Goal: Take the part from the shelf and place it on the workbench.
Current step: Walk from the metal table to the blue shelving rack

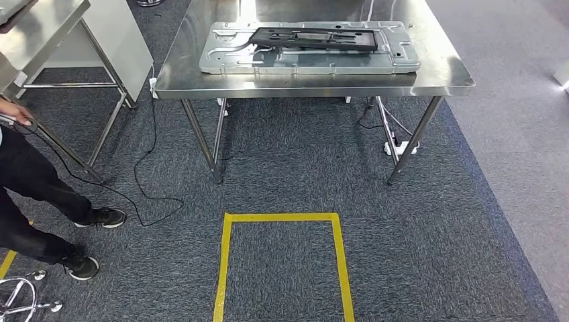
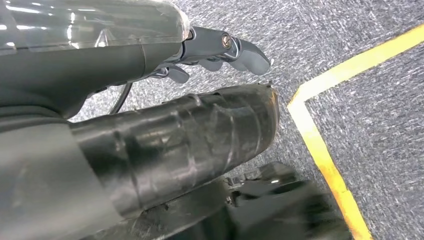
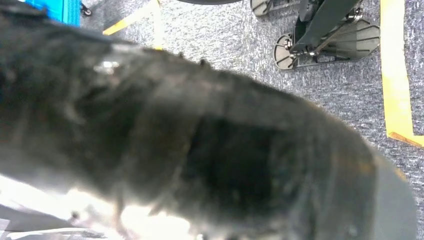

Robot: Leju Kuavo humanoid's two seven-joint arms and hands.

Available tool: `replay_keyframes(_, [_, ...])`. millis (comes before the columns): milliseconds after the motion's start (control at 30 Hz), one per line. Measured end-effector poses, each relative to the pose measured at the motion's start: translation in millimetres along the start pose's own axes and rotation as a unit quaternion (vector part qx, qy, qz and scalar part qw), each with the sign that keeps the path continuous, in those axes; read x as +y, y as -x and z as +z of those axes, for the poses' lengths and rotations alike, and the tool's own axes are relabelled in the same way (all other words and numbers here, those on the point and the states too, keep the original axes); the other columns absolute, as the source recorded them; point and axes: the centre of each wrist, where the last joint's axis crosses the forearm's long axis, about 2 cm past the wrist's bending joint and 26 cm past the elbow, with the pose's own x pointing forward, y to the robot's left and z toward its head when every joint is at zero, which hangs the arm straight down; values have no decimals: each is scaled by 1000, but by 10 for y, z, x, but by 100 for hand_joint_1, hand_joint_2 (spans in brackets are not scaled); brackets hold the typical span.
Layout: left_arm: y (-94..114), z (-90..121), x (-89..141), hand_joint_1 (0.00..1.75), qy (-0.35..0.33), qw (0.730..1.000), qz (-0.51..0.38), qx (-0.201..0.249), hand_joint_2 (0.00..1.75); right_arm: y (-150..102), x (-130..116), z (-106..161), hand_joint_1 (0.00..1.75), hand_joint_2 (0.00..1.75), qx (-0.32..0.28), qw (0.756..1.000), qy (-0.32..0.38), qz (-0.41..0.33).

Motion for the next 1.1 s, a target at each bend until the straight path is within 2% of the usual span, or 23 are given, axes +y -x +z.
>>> replay_keyframes(1100, [35, 9, -1, 0, 0, 1000, 0, 1, 0, 6, 51, 19, 0, 0, 4, 1000, -24, 1])
